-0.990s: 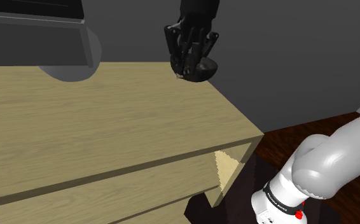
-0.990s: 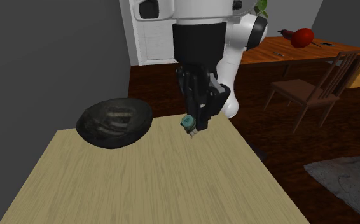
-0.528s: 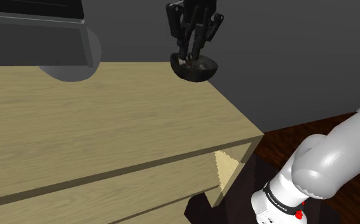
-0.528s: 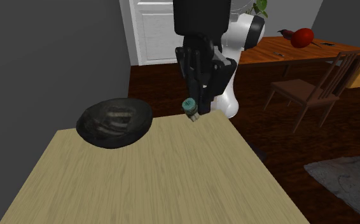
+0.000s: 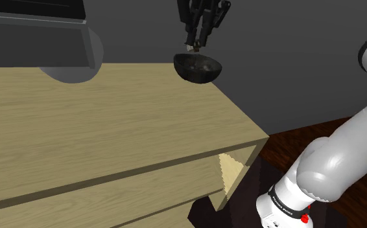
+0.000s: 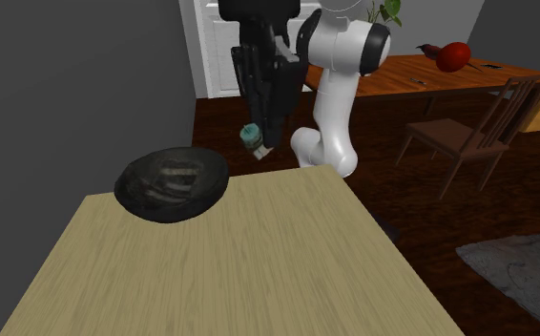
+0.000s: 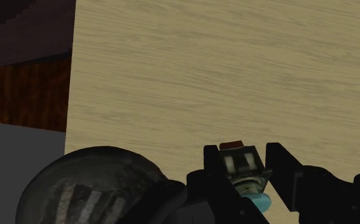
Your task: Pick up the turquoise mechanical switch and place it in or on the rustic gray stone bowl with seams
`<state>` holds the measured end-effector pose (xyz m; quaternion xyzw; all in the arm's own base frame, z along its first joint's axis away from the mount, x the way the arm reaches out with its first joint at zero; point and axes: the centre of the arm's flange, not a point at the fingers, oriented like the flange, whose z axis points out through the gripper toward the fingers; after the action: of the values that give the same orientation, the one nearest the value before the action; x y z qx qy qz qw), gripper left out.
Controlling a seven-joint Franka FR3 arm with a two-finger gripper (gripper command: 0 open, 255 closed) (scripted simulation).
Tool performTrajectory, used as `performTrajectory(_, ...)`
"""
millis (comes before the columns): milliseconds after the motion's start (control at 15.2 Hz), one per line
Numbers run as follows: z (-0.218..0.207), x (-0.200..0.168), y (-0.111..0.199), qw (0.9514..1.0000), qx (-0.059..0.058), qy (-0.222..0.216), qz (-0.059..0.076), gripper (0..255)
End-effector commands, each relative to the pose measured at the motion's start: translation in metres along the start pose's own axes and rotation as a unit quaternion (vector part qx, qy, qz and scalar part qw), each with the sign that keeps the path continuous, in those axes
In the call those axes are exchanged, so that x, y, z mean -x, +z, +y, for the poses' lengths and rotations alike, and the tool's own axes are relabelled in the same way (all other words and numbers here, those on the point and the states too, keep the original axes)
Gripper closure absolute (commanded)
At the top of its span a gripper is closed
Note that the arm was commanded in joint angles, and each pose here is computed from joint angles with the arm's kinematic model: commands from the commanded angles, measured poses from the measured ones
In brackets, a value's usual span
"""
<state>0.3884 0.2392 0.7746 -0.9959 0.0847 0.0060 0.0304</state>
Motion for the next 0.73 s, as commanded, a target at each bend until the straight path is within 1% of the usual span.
performTrajectory(0, 0.019, -0.016, -0.004, 1.0, 0.0, -0.001, 0.0, 255)
performTrajectory(660, 0.119, -0.107, -0.016, 1.0, 0.0, -0.001, 0.0, 255)
